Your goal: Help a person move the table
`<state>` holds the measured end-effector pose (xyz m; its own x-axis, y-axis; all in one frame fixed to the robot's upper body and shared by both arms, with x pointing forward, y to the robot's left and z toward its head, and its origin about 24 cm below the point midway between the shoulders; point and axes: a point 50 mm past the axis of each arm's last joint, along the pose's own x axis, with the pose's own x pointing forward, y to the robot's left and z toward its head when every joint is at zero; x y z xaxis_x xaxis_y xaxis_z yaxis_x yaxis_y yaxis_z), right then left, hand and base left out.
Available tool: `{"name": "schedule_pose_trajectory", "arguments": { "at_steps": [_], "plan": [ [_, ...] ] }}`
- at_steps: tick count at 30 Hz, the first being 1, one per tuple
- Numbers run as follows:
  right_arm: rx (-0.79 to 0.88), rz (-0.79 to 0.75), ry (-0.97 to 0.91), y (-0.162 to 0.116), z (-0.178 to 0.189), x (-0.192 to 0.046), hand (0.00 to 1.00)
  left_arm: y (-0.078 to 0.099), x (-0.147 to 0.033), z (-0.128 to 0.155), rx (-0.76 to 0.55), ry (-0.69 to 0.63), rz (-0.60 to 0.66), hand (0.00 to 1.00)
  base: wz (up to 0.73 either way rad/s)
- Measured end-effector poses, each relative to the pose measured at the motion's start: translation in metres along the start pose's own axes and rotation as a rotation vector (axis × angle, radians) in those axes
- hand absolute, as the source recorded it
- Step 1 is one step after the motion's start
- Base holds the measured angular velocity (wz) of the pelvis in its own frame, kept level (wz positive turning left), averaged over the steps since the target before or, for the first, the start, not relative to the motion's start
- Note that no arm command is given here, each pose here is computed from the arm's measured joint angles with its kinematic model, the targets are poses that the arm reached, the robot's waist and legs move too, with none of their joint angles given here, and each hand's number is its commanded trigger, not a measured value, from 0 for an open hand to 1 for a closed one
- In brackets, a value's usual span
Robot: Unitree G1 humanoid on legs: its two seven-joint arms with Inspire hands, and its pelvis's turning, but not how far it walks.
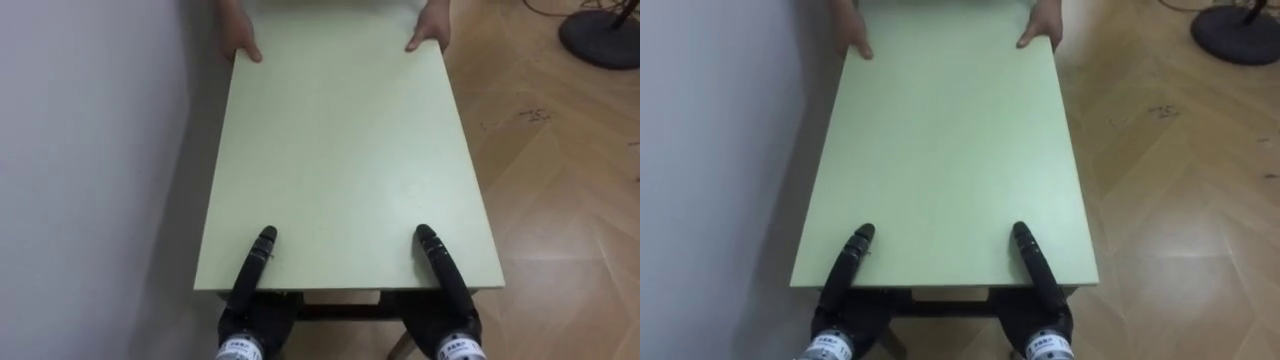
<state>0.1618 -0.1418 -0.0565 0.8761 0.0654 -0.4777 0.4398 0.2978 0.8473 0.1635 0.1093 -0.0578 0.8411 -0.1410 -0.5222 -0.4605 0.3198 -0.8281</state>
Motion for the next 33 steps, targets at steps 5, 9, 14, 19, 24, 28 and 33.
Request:
{"name": "schedule_pose_trajectory", "arguments": {
  "at_steps": [5,9,14,19,24,28,33],
  "plan": [
    [0.002,-0.003,0.002,-0.001,0.000,0.000,1.00,0.001,0.000,0.000,0.008,0.000,0.003,1.00,0.00],
    [0.005,-0.010,0.006,-0.002,-0.001,0.000,1.00,0.003,-0.001,0.000,0.010,0.003,0.009,1.00,0.00],
    [-0.002,-0.016,0.003,-0.005,-0.001,0.000,1.00,0.004,-0.001,0.000,0.029,0.010,0.010,1.00,0.00],
    [0.008,-0.040,0.011,-0.010,-0.004,0.003,1.00,0.012,0.002,0.002,0.089,0.030,0.016,1.00,0.01],
    [0.010,-0.053,0.018,-0.012,-0.005,0.006,1.00,0.018,0.004,0.003,0.142,0.044,0.007,0.99,0.00],
    [0.007,-0.067,0.021,-0.015,-0.006,0.007,1.00,0.023,0.005,0.003,0.155,0.056,0.009,0.75,0.00],
    [0.011,-0.087,0.024,-0.019,-0.008,0.008,0.10,0.030,0.008,0.003,0.176,0.067,0.014,0.32,0.02]
  ]
}}
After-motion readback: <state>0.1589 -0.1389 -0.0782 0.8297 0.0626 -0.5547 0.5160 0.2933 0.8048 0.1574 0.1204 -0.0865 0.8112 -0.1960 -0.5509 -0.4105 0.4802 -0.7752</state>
